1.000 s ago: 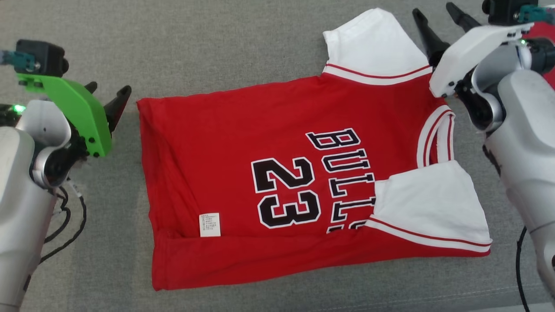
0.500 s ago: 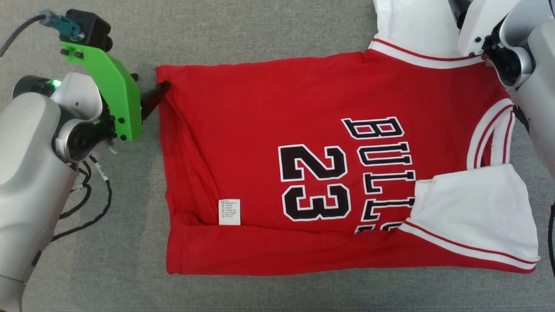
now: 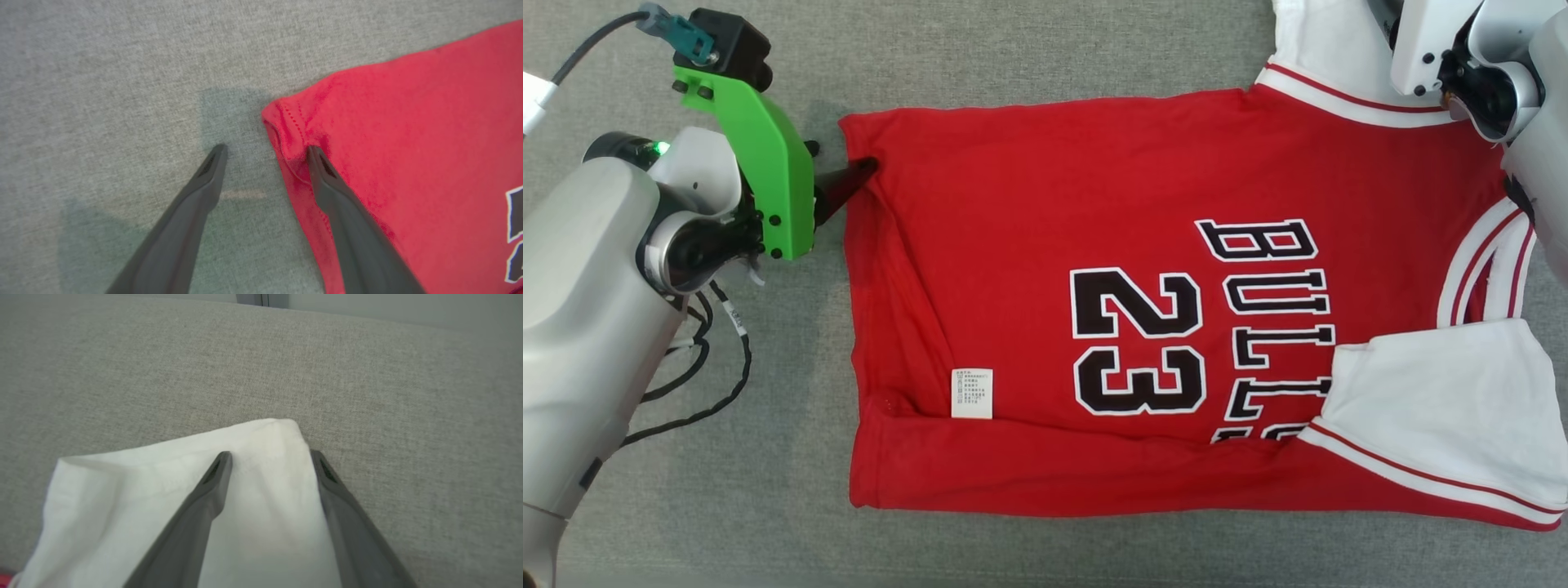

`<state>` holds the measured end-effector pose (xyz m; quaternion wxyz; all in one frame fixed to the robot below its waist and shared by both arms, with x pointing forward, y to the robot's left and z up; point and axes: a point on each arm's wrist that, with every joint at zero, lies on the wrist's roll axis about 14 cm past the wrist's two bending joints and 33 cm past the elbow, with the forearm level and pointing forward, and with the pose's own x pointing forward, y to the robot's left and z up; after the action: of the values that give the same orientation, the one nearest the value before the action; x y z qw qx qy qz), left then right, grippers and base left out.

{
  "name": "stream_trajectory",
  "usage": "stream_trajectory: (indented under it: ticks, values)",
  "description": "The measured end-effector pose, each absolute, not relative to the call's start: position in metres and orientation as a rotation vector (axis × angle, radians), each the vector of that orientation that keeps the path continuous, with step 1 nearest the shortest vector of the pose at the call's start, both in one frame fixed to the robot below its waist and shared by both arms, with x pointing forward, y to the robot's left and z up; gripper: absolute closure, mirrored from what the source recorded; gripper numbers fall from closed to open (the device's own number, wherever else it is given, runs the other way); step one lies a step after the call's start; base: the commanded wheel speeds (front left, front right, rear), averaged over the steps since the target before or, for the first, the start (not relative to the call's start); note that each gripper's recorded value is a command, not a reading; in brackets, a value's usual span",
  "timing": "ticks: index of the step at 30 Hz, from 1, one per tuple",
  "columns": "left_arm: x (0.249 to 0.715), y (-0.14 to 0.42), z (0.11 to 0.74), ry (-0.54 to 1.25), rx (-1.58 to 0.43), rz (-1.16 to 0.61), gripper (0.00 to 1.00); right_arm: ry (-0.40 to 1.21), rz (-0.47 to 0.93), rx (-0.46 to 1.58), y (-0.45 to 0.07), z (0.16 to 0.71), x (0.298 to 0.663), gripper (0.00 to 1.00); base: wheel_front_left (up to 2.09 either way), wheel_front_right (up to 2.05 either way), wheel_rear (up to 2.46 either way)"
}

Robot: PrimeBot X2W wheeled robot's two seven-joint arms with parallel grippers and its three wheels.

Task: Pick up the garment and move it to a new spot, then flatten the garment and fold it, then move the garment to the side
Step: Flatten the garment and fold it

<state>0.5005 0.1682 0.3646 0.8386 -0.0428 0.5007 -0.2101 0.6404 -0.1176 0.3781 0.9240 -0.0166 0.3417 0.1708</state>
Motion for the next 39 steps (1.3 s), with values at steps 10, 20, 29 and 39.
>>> stream_trajectory:
  ticks: [10, 20, 29, 39]
  values:
    - [0.519, 0.159, 0.363, 1.011, -0.116, -0.46, 0.0, 0.678, 0.369, -0.01, -0.115, 0.376, 0.643, 0.42, 0.0, 0.0, 0.0]
    - [0.524, 0.155, 0.366, 1.001, -0.119, -0.471, 1.0, 0.568, 0.391, 0.02, -0.108, 0.392, 0.647, 1.0, 0.0, 0.0, 0.0]
    - [0.524, 0.164, 0.382, 0.93, -0.097, -0.438, 1.0, 0.362, 0.294, 0.08, -0.133, 0.437, 0.658, 1.0, 0.0, 0.0, 0.0]
    - [0.522, 0.175, 0.396, 0.89, -0.071, -0.408, 1.0, 0.328, 0.284, 0.061, -0.137, 0.458, 0.645, 1.0, 0.0, 0.0, 0.0]
